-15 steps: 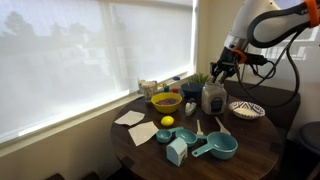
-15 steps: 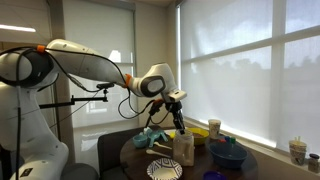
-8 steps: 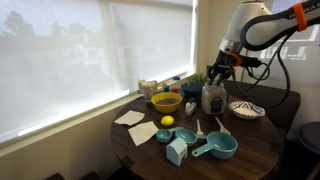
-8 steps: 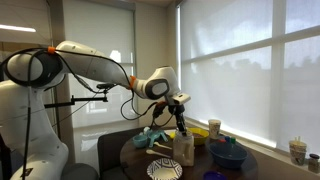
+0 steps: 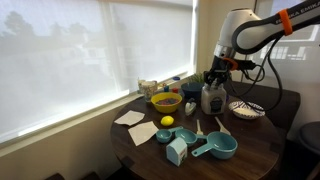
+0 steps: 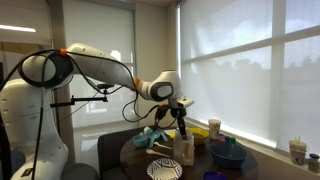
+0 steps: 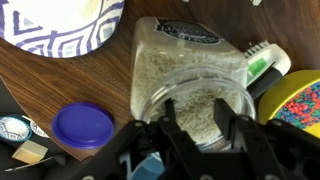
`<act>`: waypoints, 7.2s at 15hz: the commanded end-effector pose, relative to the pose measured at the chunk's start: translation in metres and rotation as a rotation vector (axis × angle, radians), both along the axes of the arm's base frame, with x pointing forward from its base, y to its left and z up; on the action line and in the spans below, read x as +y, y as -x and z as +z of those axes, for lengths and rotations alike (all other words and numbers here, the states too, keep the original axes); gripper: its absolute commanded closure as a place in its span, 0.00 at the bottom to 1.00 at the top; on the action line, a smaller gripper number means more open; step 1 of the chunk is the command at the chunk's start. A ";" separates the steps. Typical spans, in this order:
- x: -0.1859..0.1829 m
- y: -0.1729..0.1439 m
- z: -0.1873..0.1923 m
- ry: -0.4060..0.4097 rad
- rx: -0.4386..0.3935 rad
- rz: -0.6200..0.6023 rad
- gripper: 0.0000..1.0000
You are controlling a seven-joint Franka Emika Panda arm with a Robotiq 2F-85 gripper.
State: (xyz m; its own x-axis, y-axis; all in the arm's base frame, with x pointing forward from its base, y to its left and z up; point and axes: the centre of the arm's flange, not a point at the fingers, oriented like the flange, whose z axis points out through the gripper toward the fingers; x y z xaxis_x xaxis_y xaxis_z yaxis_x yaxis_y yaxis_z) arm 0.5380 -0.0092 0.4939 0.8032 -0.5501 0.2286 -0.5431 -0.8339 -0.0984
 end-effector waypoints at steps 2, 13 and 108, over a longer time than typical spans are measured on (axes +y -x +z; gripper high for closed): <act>0.004 -0.015 -0.001 0.002 0.059 0.042 0.53; 0.004 -0.012 -0.007 -0.001 0.104 0.044 0.99; 0.137 0.100 -0.103 -0.075 0.106 -0.221 0.87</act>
State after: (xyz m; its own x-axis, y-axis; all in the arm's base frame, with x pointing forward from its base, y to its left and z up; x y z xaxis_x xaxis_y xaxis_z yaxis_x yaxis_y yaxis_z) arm 0.4338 0.1246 0.3928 0.6938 -0.7150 0.0862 -0.7114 -0.6991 -0.0723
